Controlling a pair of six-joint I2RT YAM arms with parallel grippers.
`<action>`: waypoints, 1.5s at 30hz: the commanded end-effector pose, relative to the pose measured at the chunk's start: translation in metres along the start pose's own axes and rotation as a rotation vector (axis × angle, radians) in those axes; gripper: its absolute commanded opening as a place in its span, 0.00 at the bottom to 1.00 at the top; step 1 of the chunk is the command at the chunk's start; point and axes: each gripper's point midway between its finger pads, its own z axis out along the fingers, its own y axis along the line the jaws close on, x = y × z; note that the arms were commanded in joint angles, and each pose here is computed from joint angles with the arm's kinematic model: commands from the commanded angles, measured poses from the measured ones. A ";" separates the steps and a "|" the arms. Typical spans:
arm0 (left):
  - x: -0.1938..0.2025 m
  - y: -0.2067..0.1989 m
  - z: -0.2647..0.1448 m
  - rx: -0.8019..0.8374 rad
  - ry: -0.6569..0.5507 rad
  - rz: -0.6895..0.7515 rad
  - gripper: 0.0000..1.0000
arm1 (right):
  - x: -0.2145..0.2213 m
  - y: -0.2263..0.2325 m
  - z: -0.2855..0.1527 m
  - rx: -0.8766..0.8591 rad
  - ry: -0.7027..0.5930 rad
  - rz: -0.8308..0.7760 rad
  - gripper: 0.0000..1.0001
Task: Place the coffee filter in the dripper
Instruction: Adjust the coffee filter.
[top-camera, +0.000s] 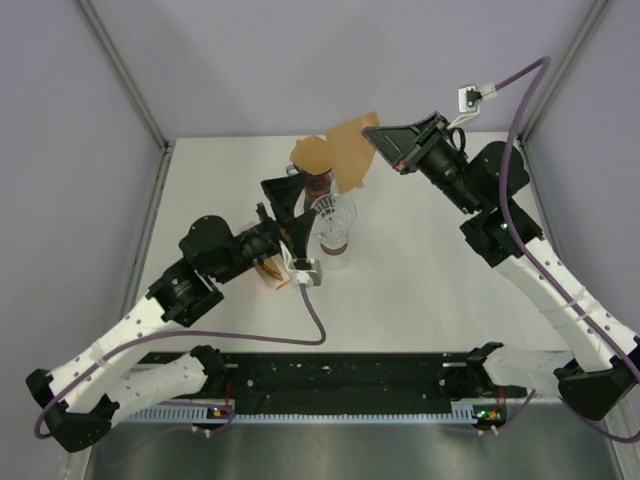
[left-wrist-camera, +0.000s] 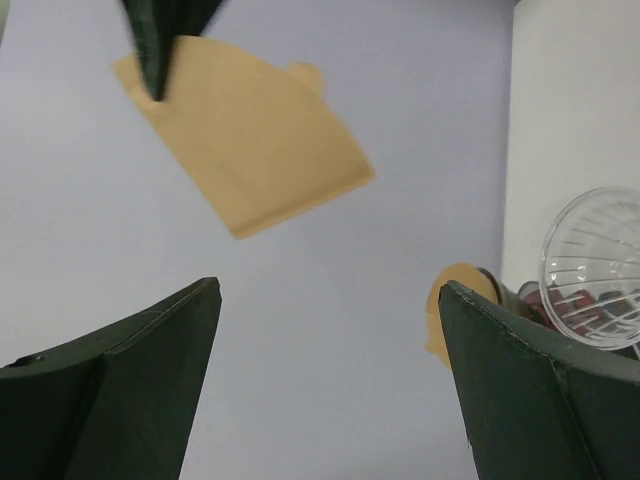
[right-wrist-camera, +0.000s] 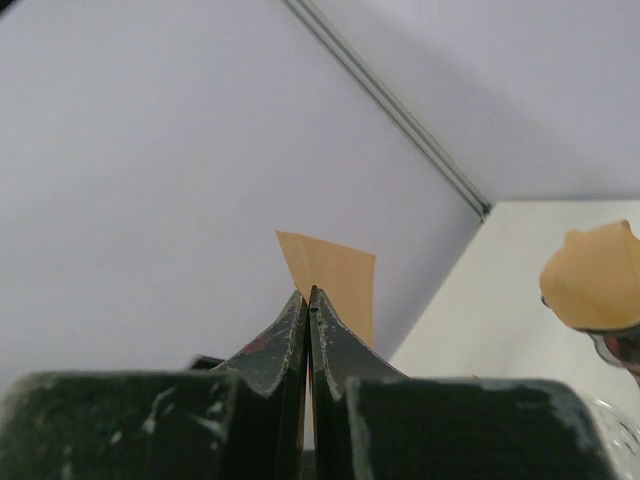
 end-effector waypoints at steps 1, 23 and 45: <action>-0.004 0.031 0.018 -0.236 -0.011 0.441 0.96 | -0.037 0.033 -0.010 -0.101 -0.162 0.100 0.00; -0.013 0.043 0.014 -0.445 0.011 0.702 0.81 | -0.043 0.045 -0.022 -0.145 -0.179 0.121 0.00; -0.036 0.070 0.031 -0.439 -0.048 0.854 0.93 | -0.043 0.055 -0.022 -0.184 -0.160 0.113 0.00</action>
